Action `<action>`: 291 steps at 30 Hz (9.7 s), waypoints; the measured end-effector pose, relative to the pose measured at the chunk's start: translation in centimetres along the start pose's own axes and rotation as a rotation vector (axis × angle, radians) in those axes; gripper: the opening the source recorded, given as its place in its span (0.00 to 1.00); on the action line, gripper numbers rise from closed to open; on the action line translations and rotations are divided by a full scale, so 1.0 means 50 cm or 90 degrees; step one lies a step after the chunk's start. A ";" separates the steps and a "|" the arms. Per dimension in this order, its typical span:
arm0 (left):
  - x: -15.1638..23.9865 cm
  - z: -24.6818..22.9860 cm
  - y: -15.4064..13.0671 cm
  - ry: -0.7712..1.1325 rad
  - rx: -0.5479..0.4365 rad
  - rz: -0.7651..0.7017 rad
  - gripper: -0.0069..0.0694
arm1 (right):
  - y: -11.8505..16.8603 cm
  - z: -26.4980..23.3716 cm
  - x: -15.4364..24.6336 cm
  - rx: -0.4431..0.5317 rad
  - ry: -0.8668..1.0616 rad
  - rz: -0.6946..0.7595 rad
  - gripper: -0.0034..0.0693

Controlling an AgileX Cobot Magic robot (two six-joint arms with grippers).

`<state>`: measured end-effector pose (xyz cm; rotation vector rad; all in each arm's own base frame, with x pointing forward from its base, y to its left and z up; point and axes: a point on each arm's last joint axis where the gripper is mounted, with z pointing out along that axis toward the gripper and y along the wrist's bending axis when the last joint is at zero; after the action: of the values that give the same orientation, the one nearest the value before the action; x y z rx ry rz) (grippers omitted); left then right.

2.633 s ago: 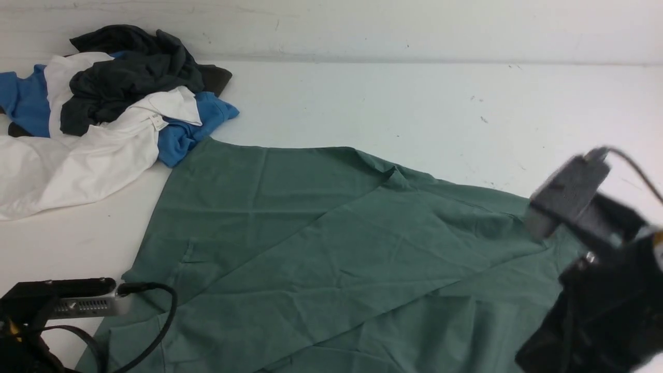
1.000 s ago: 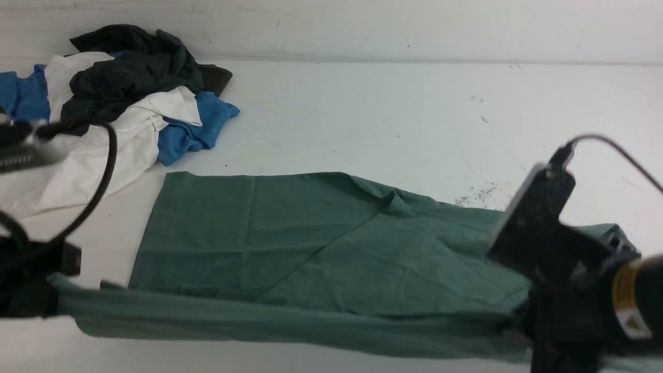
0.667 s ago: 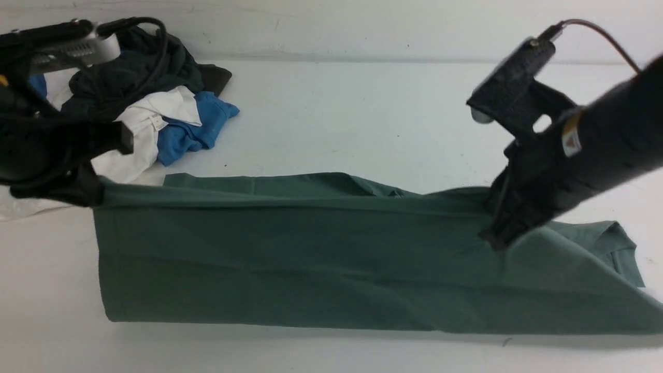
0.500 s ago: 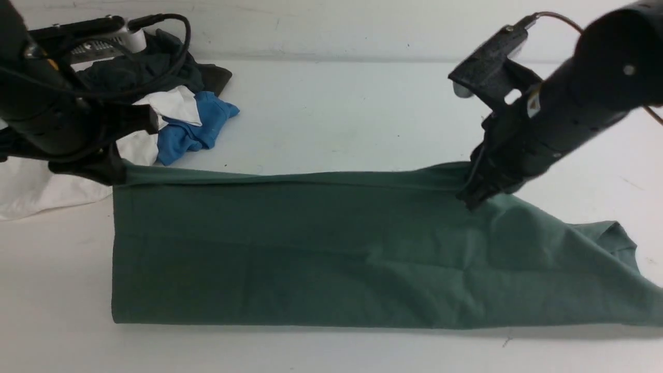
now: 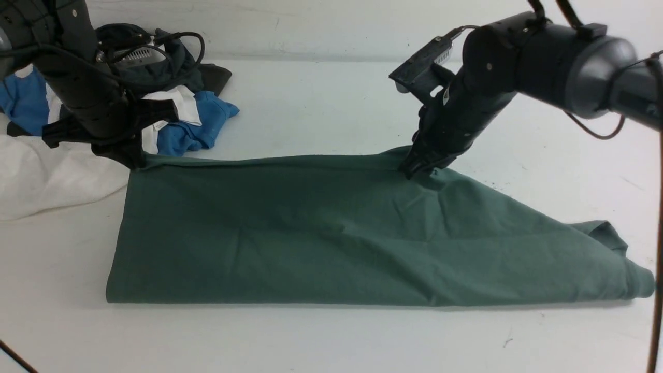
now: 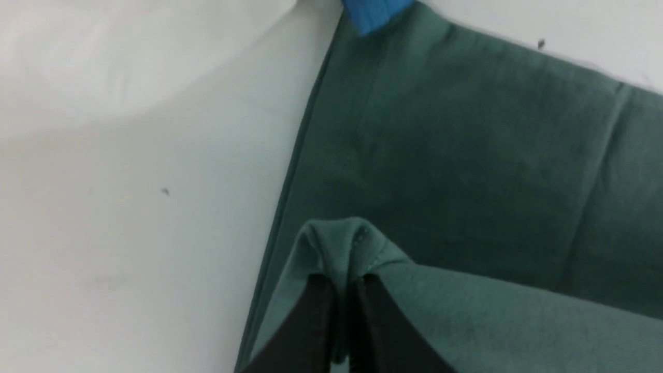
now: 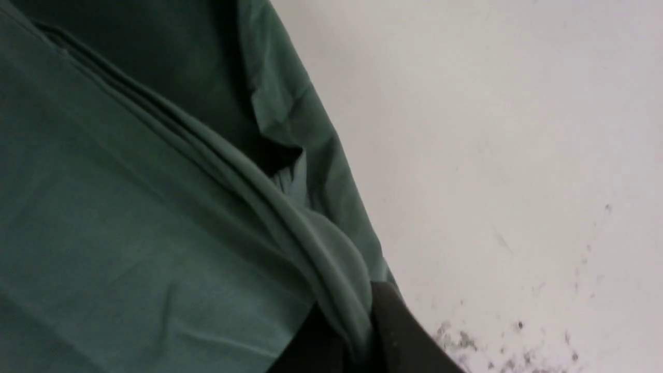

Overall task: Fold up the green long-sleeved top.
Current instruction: Use both arms to drag the lower edge of the fabric forward and fold it over the upper edge, then use the right arm to clamp the right edge of the fabric, then use the right arm to drag the right edge of the fabric to the left and folds it over the left edge

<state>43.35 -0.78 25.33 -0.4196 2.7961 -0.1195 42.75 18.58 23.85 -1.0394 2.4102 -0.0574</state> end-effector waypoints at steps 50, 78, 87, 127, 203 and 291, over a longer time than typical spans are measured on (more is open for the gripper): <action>-0.067 0.189 0.010 -0.074 -0.043 0.056 0.64 | -0.020 -0.013 -0.039 0.024 -0.080 0.132 0.61; -0.077 0.123 -0.005 -0.052 -0.021 0.109 0.11 | -0.008 0.050 -0.021 0.000 -0.033 0.141 0.61; -0.078 0.097 -0.007 -0.060 -0.016 0.133 0.10 | -0.008 0.067 -0.033 -0.003 -0.084 0.158 0.61; -0.148 0.065 -0.011 -0.239 -0.046 0.127 0.10 | -0.070 0.129 -0.110 0.048 -0.232 0.135 0.07; -0.027 0.210 -0.142 0.106 0.006 0.314 0.08 | -0.320 0.040 0.317 -0.030 0.223 0.547 0.11; 0.028 -0.424 -0.113 -0.271 0.101 0.288 0.08 | 0.171 -0.005 -0.164 -0.383 -0.073 0.454 0.80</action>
<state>36.92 -5.81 45.73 0.2087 2.3657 -0.1294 41.64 30.26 25.63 -0.3165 2.5957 0.9842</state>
